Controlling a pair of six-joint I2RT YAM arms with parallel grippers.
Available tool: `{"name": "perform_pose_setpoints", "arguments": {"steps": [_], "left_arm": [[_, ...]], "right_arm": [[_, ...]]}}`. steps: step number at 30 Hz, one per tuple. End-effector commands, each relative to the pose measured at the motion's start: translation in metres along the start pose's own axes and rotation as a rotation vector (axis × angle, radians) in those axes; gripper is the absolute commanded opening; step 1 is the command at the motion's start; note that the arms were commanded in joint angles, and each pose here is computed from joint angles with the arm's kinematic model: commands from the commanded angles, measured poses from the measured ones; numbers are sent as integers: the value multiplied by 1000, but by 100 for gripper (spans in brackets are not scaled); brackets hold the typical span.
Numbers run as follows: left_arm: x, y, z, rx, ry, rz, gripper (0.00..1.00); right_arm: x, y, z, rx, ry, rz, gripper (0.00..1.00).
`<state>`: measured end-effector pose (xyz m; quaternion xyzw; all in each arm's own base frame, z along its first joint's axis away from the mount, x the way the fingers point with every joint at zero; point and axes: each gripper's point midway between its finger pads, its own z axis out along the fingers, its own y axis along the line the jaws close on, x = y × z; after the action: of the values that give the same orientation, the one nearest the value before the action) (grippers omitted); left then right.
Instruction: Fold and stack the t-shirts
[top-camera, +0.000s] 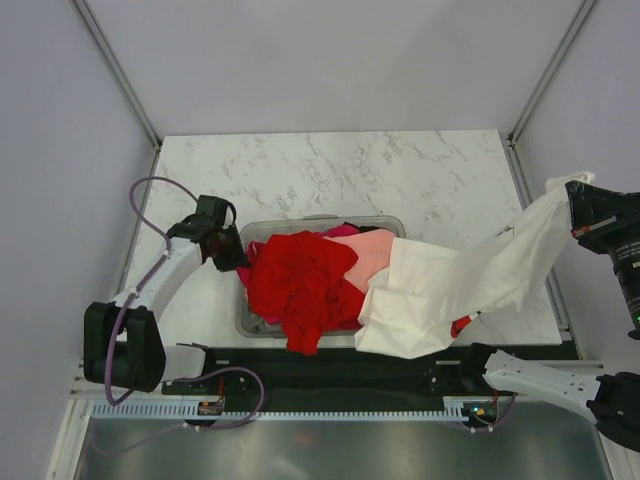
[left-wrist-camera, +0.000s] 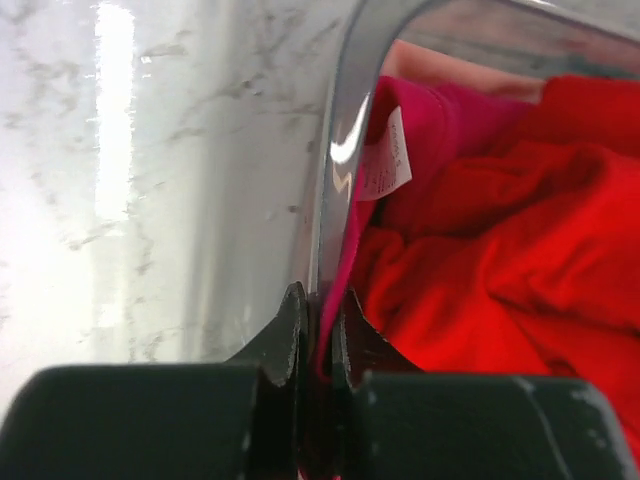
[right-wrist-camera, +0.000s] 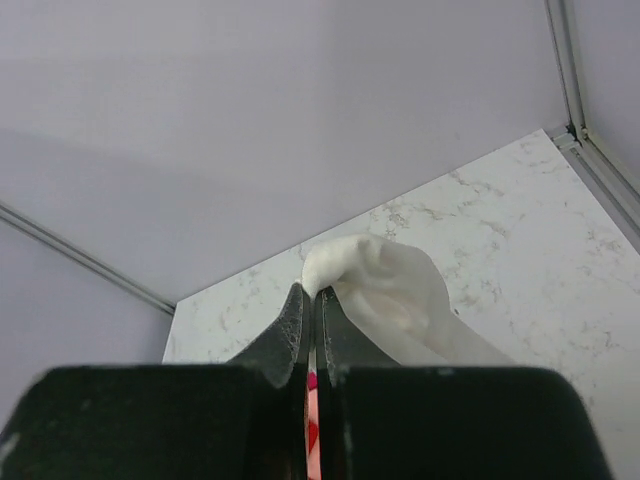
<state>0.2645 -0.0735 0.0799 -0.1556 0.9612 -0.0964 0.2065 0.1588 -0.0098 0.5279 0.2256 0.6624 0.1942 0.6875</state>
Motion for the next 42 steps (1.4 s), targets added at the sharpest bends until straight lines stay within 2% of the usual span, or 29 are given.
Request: {"name": "perform_pose_setpoints", "arguments": {"steps": [1,3,4,6,9,14,17,21,25,27,28,30,31,33,35,37,39,40,41,42], "left_arm": [[-45,16,7,-8,-72,-199,2],[-66,35,-4,-4,-97,-310,2],[-77,63,-11,-29,-119,-407,2],[-90,86,-22,-41,-150,-508,2],[-99,150,-44,-106,-221,-762,2],[-88,195,-57,-146,-269,-1108,2],[-90,210,-62,-165,-334,-1220,2],[-101,213,-69,-151,-433,-1320,2],[-120,220,-73,-126,-506,-1364,2],[-131,225,-72,-123,-511,-1376,8],[-140,227,-73,-107,-538,-1372,22],[-158,222,-77,-37,-551,-1368,39],[-165,221,-74,-10,-536,-1363,51],[-184,206,-85,72,-531,-1307,60],[-181,194,-94,105,-523,-1299,70],[-172,187,-104,95,-526,-1276,71],[-161,175,-131,30,-583,-1155,71],[-159,168,-143,-2,-623,-1094,71],[-154,169,-167,-85,-719,-1013,71],[-149,161,-176,-101,-748,-962,71]], "right_arm": [[-15,-10,-5,30,-38,6,0],[-12,-10,-5,25,-31,6,0],[-8,-10,-4,28,-24,5,0],[-1,-9,-3,19,-7,6,0],[21,-4,3,17,37,-2,0],[59,13,12,-17,130,-8,0],[75,20,13,-46,185,-19,0],[92,7,9,-24,224,-31,0],[141,-12,5,6,331,-70,0],[162,-26,-1,31,384,-73,0],[183,-37,-1,69,421,-77,0],[200,-54,-7,114,450,-60,0],[217,-64,-7,163,470,-42,0],[228,-80,-10,211,474,-38,0],[244,-94,-11,268,472,3,0],[257,-105,-13,296,480,4,0],[264,-111,-17,301,492,29,0],[277,-116,-21,309,532,20,0],[283,-118,-24,308,550,30,0],[291,-119,-26,304,573,38,0]]}}
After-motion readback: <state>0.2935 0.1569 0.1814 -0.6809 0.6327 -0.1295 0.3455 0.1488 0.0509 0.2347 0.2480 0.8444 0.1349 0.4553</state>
